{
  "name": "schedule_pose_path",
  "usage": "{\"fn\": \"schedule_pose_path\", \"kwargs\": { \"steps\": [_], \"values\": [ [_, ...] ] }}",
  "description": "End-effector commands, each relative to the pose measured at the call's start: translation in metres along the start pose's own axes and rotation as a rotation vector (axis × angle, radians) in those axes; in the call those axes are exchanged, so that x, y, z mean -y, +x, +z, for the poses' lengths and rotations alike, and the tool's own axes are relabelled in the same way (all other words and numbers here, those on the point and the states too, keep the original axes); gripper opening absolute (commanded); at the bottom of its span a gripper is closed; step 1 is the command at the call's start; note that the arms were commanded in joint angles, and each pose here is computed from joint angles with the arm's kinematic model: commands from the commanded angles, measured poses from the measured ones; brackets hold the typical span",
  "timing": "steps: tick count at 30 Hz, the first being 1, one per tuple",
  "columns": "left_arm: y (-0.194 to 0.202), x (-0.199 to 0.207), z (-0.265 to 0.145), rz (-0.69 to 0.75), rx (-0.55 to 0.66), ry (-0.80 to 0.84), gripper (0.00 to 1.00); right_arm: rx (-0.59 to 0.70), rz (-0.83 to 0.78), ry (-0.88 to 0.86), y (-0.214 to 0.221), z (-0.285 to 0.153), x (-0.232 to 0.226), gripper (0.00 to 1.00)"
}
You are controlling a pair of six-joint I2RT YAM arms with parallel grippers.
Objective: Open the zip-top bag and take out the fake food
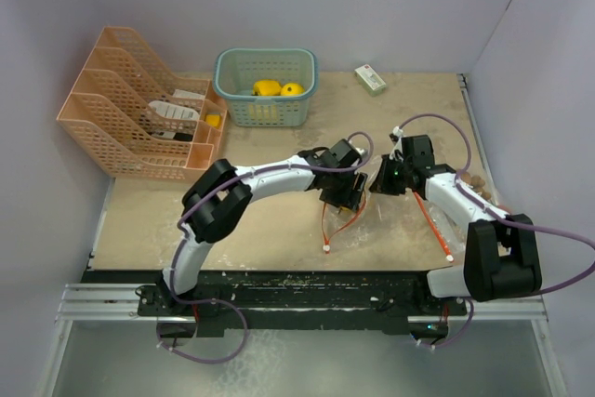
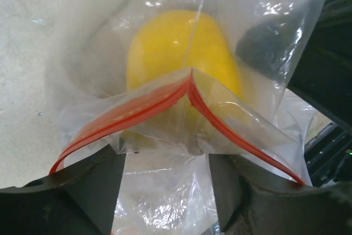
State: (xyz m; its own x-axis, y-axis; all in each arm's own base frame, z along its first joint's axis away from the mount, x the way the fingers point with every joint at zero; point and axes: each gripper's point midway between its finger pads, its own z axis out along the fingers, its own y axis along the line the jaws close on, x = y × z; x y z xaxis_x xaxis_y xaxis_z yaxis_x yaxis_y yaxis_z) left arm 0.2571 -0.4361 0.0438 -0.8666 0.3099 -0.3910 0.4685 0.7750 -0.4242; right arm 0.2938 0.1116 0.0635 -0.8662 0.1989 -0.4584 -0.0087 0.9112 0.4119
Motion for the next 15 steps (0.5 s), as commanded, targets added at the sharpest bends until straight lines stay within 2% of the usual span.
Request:
{"fn": "schedule_pose_path", "kwargs": {
  "steps": [1,6,9,15],
  "values": [
    [-0.003,0.013,0.01,0.058,0.013,-0.035,0.61,0.008,-0.013,-0.019,-0.001,-0.001,-0.005,0.0],
    [0.011,0.001,0.019,0.055,-0.034,-0.123,0.47,0.007,-0.012,-0.018,0.0,-0.001,-0.004,0.0],
    [0.016,-0.007,0.019,0.035,-0.049,-0.162,0.33,0.007,-0.012,-0.019,0.0,-0.001,-0.004,0.0],
    [0.012,-0.006,0.003,0.034,-0.025,-0.175,0.14,0.006,-0.014,-0.019,0.002,0.0,-0.003,0.0]
  ]
}}
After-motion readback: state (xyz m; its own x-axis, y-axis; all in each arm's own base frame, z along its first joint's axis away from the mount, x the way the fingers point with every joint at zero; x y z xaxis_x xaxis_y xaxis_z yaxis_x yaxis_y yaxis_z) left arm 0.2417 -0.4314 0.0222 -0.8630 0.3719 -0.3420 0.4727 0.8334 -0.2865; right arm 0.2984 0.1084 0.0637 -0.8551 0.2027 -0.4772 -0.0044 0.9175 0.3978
